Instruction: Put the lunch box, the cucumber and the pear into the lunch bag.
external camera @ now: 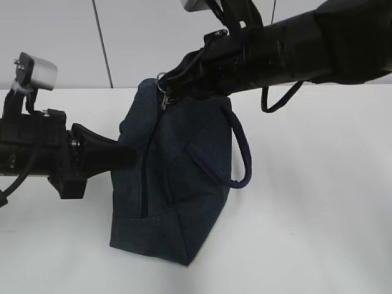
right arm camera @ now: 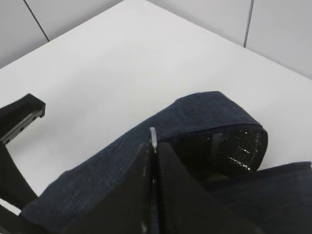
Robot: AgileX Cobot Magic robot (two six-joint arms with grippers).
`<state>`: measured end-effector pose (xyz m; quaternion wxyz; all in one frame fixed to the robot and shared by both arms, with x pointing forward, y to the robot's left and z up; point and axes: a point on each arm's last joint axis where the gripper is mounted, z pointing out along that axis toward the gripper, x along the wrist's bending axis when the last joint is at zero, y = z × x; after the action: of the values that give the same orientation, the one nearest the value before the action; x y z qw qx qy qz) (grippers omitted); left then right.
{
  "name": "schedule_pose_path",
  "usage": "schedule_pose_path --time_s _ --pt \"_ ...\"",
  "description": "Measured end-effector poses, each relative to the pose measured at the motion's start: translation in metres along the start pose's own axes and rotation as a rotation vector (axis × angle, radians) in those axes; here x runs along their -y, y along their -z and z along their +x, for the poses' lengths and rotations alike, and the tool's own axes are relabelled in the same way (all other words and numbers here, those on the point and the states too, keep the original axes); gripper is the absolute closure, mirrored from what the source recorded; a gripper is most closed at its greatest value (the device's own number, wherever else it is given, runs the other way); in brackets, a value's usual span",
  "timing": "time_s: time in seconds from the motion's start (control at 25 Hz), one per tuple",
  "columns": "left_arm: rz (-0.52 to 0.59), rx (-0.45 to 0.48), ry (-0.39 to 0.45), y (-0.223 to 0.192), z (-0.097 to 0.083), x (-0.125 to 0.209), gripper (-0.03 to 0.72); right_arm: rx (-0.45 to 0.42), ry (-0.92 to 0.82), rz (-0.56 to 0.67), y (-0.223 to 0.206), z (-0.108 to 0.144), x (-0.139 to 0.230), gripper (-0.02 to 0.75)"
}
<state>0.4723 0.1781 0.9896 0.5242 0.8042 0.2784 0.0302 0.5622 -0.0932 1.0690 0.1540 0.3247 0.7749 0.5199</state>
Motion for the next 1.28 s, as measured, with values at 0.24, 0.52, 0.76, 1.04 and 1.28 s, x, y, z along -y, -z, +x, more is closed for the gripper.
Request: schedule_pose_path --time_s 0.24,0.52,0.76,1.04,1.28 --pt "0.008 0.004 -0.006 0.0 0.0 0.001 0.685 0.023 0.016 -0.017 0.001 -0.002 -0.005 0.738" --pt "0.014 0.009 -0.009 0.0 -0.001 0.001 0.685 0.106 0.048 -0.025 -0.001 -0.01 -0.005 0.738" --pt "0.028 0.016 -0.02 0.0 -0.001 0.003 0.685 0.155 0.051 -0.016 -0.017 -0.027 -0.004 0.738" --pt "0.049 0.024 -0.029 0.0 -0.002 0.004 0.685 0.206 0.013 -0.033 -0.042 -0.053 -0.007 0.738" --pt "0.049 0.02 -0.011 0.001 -0.002 0.004 0.685 0.196 -0.177 -0.035 -0.058 -0.107 0.013 0.738"
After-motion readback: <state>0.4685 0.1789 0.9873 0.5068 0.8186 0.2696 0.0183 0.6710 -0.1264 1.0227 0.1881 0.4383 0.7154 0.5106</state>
